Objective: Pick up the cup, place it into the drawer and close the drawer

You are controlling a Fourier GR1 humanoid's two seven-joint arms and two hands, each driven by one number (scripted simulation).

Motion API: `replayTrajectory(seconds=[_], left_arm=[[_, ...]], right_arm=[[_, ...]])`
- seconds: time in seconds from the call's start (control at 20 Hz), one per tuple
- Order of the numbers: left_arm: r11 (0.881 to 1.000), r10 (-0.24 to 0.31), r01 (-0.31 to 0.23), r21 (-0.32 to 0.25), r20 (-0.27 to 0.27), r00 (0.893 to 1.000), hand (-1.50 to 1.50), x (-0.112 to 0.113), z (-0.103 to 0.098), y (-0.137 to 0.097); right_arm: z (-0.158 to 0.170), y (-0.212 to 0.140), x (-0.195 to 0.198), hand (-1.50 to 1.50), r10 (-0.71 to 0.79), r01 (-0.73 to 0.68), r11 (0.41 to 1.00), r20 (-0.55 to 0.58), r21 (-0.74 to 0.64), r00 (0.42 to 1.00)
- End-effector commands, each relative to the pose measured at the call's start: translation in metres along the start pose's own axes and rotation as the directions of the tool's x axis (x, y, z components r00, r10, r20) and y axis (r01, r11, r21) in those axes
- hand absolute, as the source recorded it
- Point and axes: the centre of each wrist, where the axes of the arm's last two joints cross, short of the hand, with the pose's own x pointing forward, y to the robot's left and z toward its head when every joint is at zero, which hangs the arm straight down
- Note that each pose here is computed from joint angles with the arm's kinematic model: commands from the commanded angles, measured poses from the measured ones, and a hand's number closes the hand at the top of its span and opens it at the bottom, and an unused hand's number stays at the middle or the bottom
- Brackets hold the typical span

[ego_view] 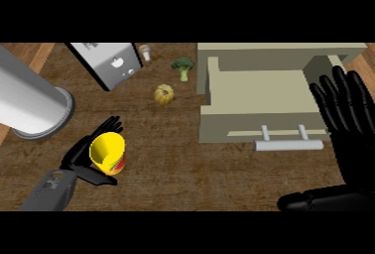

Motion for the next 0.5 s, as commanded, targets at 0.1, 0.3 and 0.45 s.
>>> replayTrajectory(seconds=[0.1,0.3,0.45], left_arm=[[0.959,0.236,-0.216,-0.182,0.095,0.967,-1.50,-0.014,0.004,-0.015],[0.942,0.283,-0.256,-0.217,0.104,0.953,1.50,0.005,-0.007,0.001],[0.948,0.273,-0.234,-0.214,0.177,0.945,1.50,-0.002,-0.013,-0.015]], right_arm=[[0.000,0.012,0.002,-1.50,0.001,-0.001,1.000,0.000,0.000,1.000],[-0.001,0.005,0.001,-1.50,0.007,-0.007,1.000,-0.001,-0.006,1.000],[-0.001,0.002,0.006,-1.50,0.014,-0.014,1.000,0.005,-0.020,1.000]])
